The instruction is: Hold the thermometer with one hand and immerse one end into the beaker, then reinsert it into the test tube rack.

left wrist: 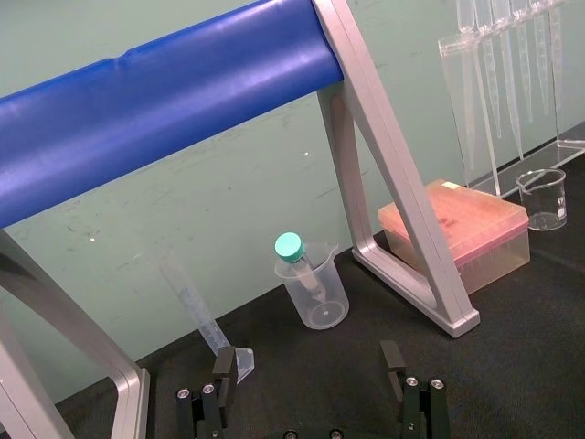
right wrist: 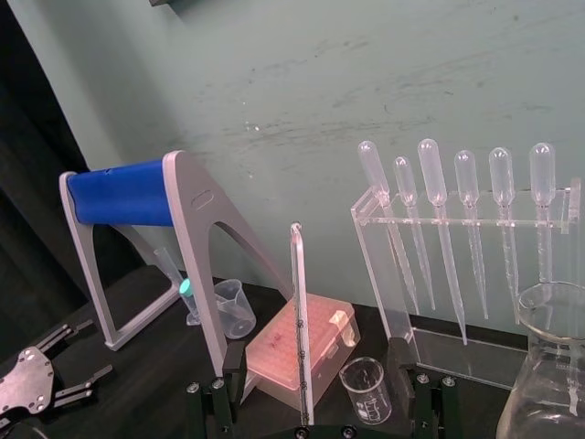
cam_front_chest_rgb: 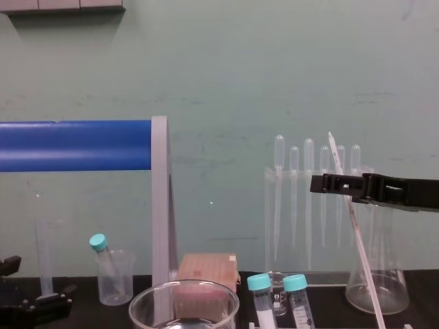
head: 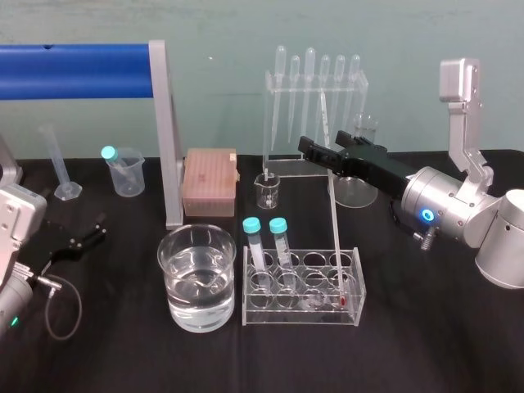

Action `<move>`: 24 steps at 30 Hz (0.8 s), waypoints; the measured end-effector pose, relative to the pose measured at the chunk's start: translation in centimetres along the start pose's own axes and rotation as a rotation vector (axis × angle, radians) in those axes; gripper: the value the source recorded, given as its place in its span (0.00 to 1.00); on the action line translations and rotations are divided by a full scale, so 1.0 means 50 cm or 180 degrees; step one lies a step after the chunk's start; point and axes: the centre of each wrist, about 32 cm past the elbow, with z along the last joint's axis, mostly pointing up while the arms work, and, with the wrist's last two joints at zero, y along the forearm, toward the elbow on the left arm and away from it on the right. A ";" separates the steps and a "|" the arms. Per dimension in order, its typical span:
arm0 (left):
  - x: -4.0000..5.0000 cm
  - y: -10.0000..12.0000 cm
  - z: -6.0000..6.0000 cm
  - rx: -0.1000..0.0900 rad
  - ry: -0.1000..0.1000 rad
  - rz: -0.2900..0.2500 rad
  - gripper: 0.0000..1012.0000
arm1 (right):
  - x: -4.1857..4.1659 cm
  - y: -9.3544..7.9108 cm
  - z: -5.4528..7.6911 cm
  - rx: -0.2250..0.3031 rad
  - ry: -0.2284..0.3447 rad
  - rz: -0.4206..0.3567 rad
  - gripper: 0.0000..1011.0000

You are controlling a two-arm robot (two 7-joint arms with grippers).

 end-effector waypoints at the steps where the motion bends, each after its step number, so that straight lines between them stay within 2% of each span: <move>1: 0.000 0.000 0.000 0.0000 0.0000 0.0000 1.00 | 0.000 0.000 0.000 0.0000 0.0000 0.0000 0.99; 4: 0.000 0.000 0.000 0.0000 0.0000 0.0000 1.00 | 0.000 0.000 0.000 0.0000 0.0002 0.0000 0.98; 12: 0.000 0.000 0.000 0.0000 0.0000 0.0000 1.00 | 0.000 0.000 0.000 0.0002 0.0005 -0.0001 0.81; 15: 0.000 0.000 0.000 0.0000 0.0000 0.0000 1.00 | 0.000 0.000 0.000 0.0002 0.0007 -0.0001 0.69; 21: 0.000 0.000 0.000 0.0000 0.0000 0.0000 1.00 | 0.000 0.000 0.000 0.0003 0.0008 -0.0001 0.53; 24: 0.000 0.000 0.000 0.0000 0.0000 0.0000 1.00 | 0.000 0.000 0.000 0.0002 0.0008 -0.0001 0.40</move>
